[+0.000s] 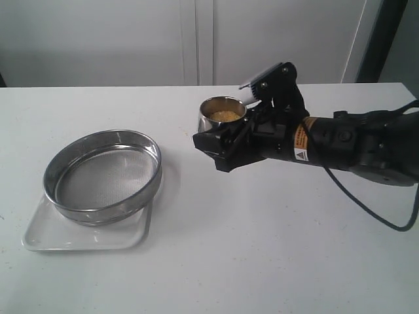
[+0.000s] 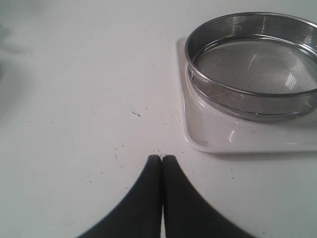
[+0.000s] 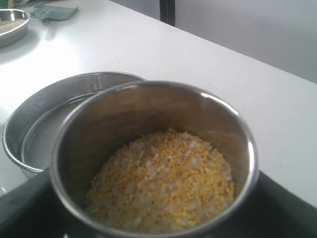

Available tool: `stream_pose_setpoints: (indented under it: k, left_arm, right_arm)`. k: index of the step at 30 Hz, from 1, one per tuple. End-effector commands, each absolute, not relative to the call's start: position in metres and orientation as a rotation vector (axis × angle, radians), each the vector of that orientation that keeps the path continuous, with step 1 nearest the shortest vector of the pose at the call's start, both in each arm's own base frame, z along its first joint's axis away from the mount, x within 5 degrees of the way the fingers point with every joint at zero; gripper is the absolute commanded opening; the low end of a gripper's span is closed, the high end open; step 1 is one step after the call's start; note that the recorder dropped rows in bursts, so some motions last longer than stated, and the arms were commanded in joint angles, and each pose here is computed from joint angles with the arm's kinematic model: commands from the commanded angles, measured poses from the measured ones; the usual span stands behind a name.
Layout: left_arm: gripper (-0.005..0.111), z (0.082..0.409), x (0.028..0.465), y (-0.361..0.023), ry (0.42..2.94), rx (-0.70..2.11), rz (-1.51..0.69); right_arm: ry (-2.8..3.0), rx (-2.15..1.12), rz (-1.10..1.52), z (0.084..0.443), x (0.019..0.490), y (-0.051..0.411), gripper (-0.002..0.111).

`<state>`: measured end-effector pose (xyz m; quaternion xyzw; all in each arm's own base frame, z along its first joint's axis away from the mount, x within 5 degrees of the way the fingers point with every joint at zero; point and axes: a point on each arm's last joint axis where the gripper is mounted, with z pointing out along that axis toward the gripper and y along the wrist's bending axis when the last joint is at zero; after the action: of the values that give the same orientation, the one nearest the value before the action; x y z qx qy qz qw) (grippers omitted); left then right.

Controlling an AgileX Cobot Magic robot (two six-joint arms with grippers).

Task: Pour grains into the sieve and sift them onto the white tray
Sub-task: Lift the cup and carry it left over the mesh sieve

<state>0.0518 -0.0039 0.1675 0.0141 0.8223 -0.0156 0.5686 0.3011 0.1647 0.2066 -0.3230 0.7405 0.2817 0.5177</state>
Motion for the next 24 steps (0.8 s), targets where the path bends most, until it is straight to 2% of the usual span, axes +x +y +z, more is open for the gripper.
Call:
stream_pose_setpoints:
  k: [1, 16, 24]
  left_arm:
    - [0.000, 0.167, 0.052, -0.004, 1.930, 0.028, -0.044]
    - [0.000, 0.167, 0.052, -0.004, 1.930, 0.028, -0.044]
    - [0.000, 0.167, 0.052, -0.004, 1.930, 0.028, -0.044]
  right_arm:
    - [1.722, -0.798, 0.678, 0.224, 0.302, 0.180, 0.000]
    - [1.721, -0.879, 0.546, 0.258, 0.303, 0.235, 0.000]
    - [1.769, -0.888, 0.505, 0.254, 0.318, 0.278, 0.000]
